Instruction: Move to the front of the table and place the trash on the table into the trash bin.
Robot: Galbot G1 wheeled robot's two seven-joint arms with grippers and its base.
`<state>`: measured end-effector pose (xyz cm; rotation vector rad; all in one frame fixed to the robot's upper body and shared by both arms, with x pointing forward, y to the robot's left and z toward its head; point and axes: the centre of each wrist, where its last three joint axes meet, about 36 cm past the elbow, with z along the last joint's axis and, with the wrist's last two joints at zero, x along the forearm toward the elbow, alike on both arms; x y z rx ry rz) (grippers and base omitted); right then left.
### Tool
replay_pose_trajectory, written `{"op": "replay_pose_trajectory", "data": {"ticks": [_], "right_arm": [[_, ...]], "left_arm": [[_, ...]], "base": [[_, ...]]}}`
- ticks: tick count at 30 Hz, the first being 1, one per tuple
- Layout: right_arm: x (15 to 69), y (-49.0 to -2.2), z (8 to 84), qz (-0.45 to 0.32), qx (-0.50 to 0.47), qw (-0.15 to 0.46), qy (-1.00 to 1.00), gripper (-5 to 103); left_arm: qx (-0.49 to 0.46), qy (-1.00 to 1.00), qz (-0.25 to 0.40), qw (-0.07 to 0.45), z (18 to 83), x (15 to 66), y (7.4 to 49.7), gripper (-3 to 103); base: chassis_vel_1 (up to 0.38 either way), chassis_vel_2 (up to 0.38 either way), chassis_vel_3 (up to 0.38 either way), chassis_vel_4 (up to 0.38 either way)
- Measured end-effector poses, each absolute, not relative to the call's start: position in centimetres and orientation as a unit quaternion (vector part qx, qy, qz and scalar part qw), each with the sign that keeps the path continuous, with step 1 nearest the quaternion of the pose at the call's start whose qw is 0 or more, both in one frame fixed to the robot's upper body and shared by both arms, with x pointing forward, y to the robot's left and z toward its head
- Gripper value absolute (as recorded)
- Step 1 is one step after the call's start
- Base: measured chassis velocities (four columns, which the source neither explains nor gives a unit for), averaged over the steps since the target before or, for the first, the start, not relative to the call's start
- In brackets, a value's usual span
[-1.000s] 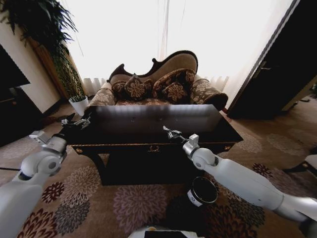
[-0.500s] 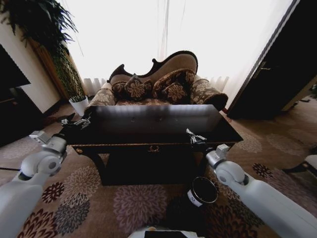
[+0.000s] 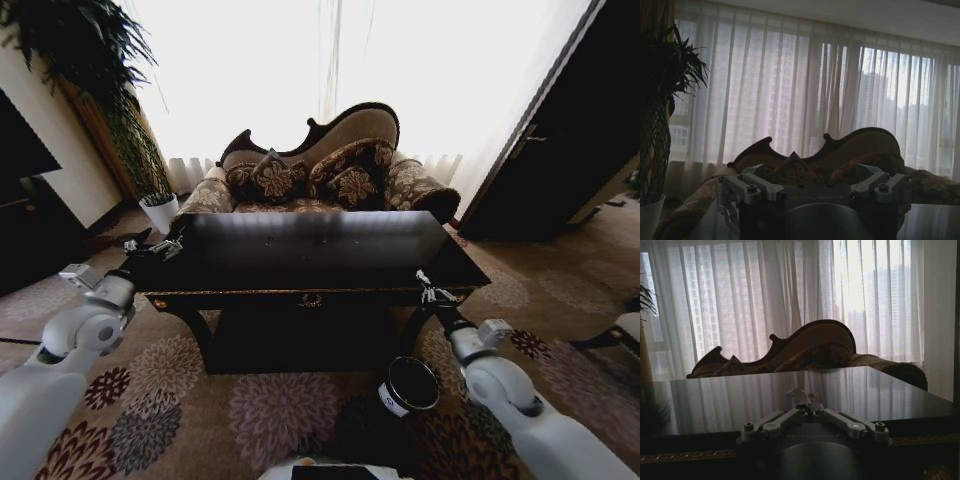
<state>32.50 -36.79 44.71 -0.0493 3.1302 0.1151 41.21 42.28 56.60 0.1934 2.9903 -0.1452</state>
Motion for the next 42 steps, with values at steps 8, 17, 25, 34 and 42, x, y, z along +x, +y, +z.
{"op": "replay_pose_trajectory", "data": {"ticks": [8, 17, 25, 34, 42], "right_arm": [[28.6, -37.7, 40.0, 0.03, 0.021, -0.017, 0.999, 0], [25.3, -37.6, 31.3, 0.051, 0.081, -0.075, 0.993, 0], [25.2, -35.3, 22.8, 0.077, 0.097, -0.133, 0.983, 0], [27.6, -35.0, 18.7, 0.085, 0.105, -0.164, 0.977, 0], [29.6, -37.3, 13.7, 0.068, 0.131, -0.207, 0.967, 0]], "left_arm": [[0.064, 0.994, -0.048, 0.071, 56.6, 41.2, 42.3, 100], [0.064, 0.994, -0.048, 0.071, 56.6, 41.2, 42.3, 100], [0.064, 0.994, -0.048, 0.071, 56.6, 41.2, 42.3, 100], [0.064, 0.994, -0.048, 0.071, 56.6, 41.2, 42.3, 100], [0.064, 0.994, -0.048, 0.071, 56.6, 41.2, 42.3, 100]], "base": [[0.0, 0.0, 0.0, 0.0], [0.0, 0.0, 0.0, 0.0], [0.0, 0.0, 0.0, 0.0], [0.0, 0.0, 0.0, 0.0], [0.0, 0.0, 0.0, 0.0]]}}
